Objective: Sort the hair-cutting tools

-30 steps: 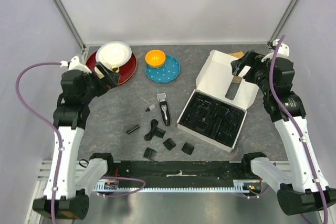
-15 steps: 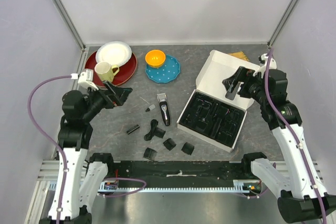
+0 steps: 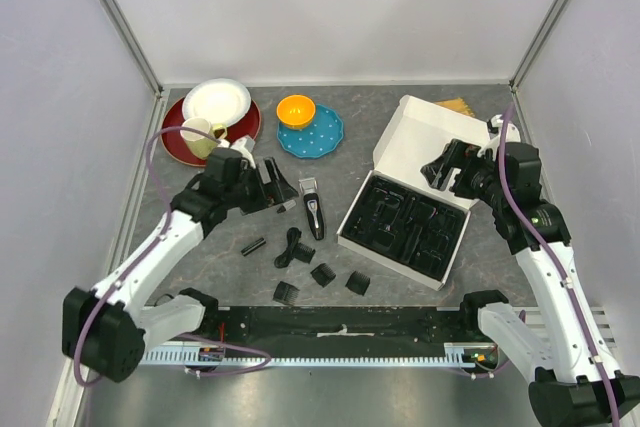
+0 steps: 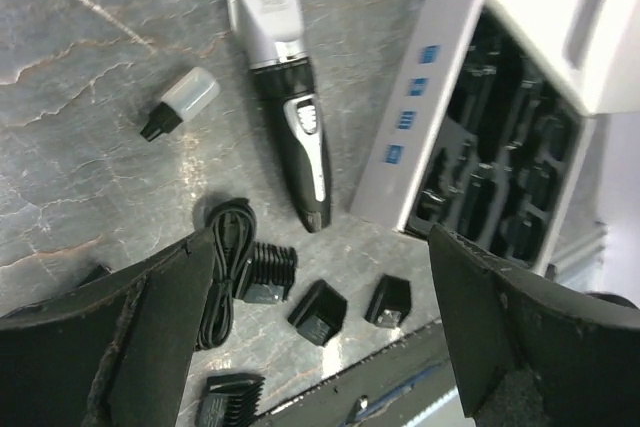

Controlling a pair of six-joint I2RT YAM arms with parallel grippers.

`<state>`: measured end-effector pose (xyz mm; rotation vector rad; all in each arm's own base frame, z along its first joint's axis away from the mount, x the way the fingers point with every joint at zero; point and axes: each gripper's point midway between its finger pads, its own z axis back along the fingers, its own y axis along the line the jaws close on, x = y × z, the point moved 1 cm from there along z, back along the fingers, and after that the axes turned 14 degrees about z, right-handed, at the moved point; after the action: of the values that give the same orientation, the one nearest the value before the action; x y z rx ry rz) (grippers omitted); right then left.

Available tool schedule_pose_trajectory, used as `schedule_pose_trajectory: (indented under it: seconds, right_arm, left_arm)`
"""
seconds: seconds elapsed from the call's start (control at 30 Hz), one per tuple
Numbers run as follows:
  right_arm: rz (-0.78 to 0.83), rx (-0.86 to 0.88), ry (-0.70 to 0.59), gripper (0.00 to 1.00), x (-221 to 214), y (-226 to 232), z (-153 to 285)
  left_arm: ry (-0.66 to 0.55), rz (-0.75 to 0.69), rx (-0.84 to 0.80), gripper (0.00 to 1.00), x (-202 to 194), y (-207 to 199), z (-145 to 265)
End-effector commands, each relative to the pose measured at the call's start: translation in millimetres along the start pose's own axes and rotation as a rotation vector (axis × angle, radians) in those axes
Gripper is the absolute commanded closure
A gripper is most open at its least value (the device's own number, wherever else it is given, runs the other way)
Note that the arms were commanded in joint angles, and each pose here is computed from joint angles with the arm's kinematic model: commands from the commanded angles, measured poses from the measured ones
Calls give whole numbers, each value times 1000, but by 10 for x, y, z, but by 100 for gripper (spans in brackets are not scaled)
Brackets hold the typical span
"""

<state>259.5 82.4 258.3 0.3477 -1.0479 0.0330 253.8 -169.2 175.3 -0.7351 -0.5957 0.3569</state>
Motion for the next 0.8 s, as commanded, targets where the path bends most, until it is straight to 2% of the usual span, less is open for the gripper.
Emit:
schedule_pose_trajectory:
  seconds: [0.0, 0.2, 0.53, 0.77]
  right_arm:
    - [-9, -23, -10, 2, 12, -25, 26]
    - [-22, -36, 4, 2, -57, -42, 72]
    - [24, -59, 44, 2, -144, -114, 35]
    - [34, -65, 45, 2, -137, -129, 29]
  left_arm:
    - [-70, 34, 118, 7, 51, -3, -315]
    - [-55, 37, 235, 13, -73, 103, -699]
    - [31, -8, 282, 16, -244, -16, -1265]
    - [-23, 16, 454, 18, -212, 239, -1410]
